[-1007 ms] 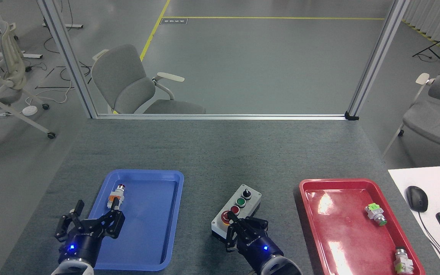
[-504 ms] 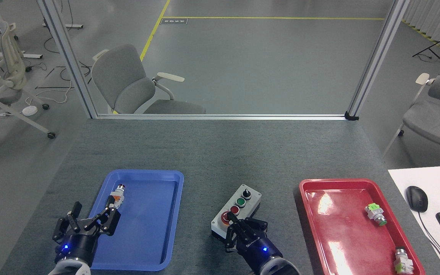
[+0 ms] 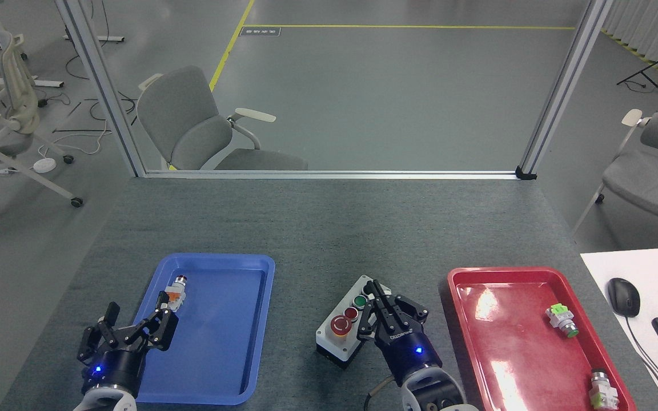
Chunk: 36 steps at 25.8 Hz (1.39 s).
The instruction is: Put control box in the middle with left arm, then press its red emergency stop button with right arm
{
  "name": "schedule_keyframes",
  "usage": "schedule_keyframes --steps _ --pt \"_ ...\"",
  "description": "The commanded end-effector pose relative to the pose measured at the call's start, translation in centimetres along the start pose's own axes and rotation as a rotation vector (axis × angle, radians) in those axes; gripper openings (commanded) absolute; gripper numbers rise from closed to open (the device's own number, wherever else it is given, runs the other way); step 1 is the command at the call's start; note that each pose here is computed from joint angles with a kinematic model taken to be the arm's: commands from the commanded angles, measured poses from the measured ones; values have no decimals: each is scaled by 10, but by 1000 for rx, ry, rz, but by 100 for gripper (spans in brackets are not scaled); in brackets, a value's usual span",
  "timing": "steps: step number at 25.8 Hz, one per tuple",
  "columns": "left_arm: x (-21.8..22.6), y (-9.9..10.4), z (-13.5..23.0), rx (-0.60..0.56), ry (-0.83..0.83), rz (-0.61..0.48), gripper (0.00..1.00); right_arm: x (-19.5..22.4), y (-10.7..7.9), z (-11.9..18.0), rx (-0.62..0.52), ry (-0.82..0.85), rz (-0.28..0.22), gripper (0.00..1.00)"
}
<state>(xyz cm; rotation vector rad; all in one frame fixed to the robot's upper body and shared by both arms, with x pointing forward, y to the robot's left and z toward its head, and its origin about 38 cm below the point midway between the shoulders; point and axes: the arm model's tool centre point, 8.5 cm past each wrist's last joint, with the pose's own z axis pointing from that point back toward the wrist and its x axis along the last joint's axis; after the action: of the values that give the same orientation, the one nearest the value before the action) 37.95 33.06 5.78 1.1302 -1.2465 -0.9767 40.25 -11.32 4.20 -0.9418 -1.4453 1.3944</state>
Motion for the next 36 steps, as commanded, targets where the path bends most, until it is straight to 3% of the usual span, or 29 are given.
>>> schedule_keyframes --steps 1,3,7,13,18,26,31,36 --pt "0 1 -1 -4 -1 -2 99 -34 -5 14 -33 104 -25 82" --pt "1 2 -1 -1 -2 -2 99 -57 -9 26 -65 171 -32 95" --pt "2 5 -3 8 -4 -1 99 -94 -12 44 -79 242 7 97" --pt "10 28 -13 42 -33 -5 99 -116 -5 67 -57 304 -2 98" --pt "13 22 -8 34 -34 1 99 -127 -11 79 -82 329 4 98" --pt "36 -17 13 -40 -30 67 99 -131 -9 86 -73 308 11 98" --pt "40 -22 14 -42 -45 -20 99 -130 -11 87 -79 305 17 98" --pt "41 -21 14 -26 -43 0 99 -132 -12 88 -78 309 23 98"
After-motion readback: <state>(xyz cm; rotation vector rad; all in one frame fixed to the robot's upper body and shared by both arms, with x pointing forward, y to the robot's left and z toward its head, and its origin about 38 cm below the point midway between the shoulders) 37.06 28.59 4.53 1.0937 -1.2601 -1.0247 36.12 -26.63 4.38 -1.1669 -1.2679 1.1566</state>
